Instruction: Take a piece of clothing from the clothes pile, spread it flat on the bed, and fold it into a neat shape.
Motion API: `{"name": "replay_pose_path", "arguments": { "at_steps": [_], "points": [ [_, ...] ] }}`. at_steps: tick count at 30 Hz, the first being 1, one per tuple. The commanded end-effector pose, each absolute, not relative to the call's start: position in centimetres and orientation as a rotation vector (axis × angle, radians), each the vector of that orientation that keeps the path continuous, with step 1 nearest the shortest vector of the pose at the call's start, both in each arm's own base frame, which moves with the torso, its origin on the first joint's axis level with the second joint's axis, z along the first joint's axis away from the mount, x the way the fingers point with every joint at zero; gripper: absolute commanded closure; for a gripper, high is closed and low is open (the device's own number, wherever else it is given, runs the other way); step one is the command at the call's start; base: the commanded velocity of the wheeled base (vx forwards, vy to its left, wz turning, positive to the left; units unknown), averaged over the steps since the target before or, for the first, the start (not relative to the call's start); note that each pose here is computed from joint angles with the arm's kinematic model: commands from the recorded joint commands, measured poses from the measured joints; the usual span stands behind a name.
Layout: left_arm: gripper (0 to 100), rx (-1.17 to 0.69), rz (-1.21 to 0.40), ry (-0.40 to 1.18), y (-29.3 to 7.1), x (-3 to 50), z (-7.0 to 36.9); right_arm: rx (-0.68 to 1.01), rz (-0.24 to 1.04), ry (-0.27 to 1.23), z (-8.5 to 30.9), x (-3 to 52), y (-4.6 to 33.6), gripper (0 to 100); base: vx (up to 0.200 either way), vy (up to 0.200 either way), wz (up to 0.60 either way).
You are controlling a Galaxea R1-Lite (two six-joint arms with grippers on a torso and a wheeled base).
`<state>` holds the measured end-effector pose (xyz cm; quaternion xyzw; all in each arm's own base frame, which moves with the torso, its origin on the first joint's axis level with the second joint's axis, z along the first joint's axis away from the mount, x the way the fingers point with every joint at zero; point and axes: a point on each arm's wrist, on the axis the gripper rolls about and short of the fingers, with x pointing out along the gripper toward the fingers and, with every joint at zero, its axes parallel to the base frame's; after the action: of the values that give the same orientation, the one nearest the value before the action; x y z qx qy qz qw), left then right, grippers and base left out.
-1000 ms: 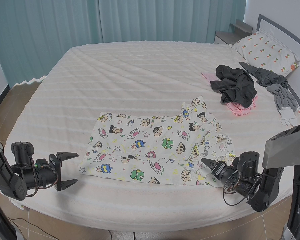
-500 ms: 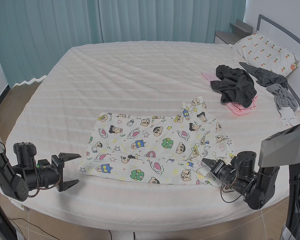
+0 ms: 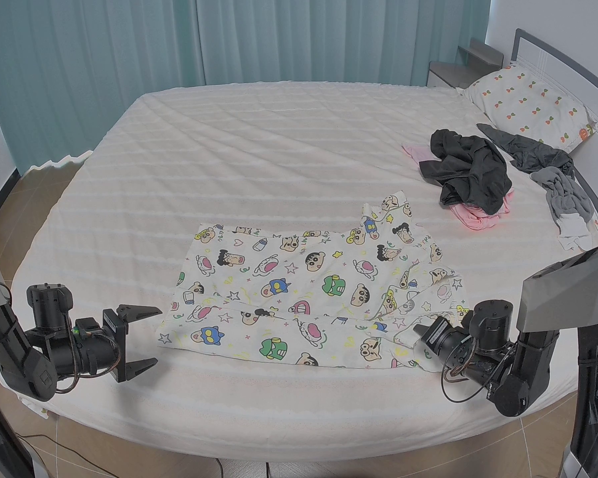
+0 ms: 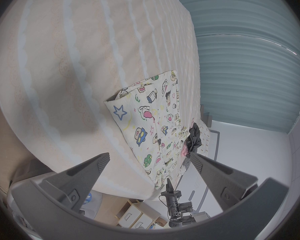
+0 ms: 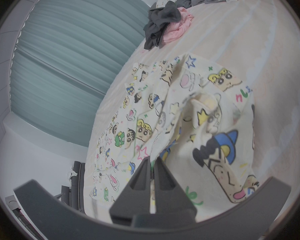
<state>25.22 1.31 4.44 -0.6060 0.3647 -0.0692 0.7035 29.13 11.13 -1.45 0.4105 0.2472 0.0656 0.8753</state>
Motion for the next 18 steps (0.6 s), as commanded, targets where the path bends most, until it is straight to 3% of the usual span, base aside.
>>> {"name": "replay_pose_path", "arguments": {
  "at_steps": [1,9,18],
  "points": [
    [0,-1.35,-0.152,0.814,1.3,25.1,4.4,0.868,0.169,0.446,0.7,29.3,11.2,100,0.0,0.0,0.0],
    [0,-1.35,-0.151,0.816,1.3,25.1,4.4,0.831,0.16,0.433,5.4,33.0,11.9,100,0.0,0.0,0.0],
    [0,-1.348,-0.15,0.814,1.3,25.1,4.4,0.78,0.131,0.491,7.8,37.1,13.2,100,0.0,0.0,0.0]
  ]
}}
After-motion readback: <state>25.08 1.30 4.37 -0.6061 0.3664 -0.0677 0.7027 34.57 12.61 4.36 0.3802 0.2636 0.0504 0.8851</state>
